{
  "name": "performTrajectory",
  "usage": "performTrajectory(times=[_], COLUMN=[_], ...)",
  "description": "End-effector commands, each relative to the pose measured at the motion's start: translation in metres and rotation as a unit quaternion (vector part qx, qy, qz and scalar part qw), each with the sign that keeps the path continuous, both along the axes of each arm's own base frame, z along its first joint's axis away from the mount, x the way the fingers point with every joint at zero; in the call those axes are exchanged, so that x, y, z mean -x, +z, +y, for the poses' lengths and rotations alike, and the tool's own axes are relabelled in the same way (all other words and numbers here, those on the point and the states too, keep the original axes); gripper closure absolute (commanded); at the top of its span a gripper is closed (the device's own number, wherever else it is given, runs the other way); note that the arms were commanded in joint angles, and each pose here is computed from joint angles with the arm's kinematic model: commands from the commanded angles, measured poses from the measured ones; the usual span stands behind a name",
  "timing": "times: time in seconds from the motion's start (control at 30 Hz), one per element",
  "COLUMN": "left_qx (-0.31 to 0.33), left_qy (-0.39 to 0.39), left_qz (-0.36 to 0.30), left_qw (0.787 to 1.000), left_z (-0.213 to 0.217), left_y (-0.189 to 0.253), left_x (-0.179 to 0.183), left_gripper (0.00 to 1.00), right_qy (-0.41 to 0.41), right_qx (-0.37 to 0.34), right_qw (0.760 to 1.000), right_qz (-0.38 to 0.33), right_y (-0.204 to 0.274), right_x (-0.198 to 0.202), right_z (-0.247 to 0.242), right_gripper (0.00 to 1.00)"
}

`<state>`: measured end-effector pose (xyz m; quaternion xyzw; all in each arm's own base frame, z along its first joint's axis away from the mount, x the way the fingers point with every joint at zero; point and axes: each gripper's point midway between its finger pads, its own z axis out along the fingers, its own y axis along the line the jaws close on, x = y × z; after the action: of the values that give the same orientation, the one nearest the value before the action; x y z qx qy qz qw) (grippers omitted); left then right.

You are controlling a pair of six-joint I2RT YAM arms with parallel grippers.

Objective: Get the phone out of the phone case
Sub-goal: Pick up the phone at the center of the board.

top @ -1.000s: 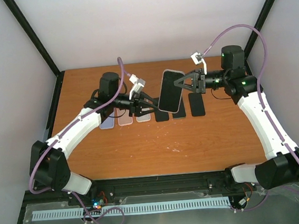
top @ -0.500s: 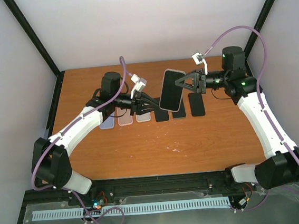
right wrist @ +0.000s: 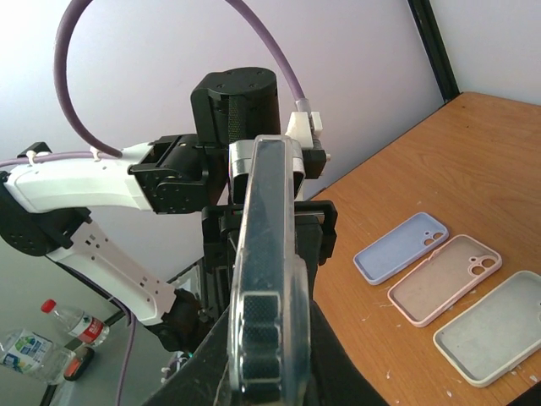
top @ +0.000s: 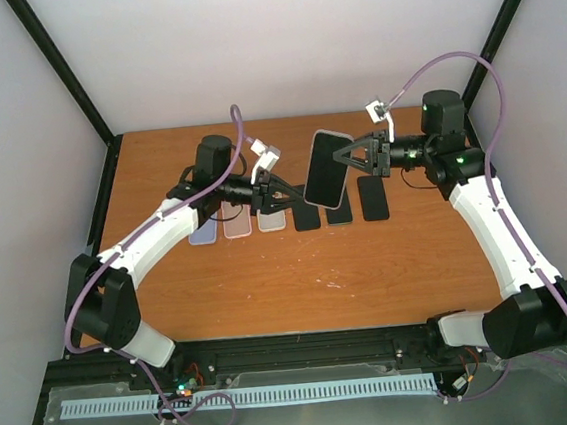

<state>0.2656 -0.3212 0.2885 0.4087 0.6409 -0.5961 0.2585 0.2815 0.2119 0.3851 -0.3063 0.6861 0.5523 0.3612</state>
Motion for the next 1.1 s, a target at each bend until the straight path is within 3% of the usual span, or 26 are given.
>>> performTrajectory(times=[0.0, 0.57, 0.8, 1.07], left_qx=[-0.036, -0.082, 0.023, 0.055], left_qy=[0.096, 0.201, 0.068, 0.011], left_qz=[0.002, 0.021, -0.019, -0.052], left_qw=[0.995, 0.976, 0.997, 0.997], left_z=[0.001, 0.033, 0.029, 0.036], left_y=[-0.017, -0.043, 0.014, 0.042], left_x=[-0.048, -0.088, -0.029, 0.005], left_gripper=[0.81, 0.84, 0.62, 0.45], right_qy=[0.125, 0.116, 0.085, 0.047], right_qx=[-0.048, -0.047, -0.043, -0.04], right_qw=[0.991, 0.992, 0.995, 0.998], right_qz=[0.02, 0.015, 0.009, 0.006], right_y=[0.031, 0.033, 0.033, 0.035], right_x=[0.063, 0.057, 0.044, 0.027], right_z=[0.008, 0.007, -0.001, -0.008], right_gripper=[0.97, 0.97, 0.97, 0.97])
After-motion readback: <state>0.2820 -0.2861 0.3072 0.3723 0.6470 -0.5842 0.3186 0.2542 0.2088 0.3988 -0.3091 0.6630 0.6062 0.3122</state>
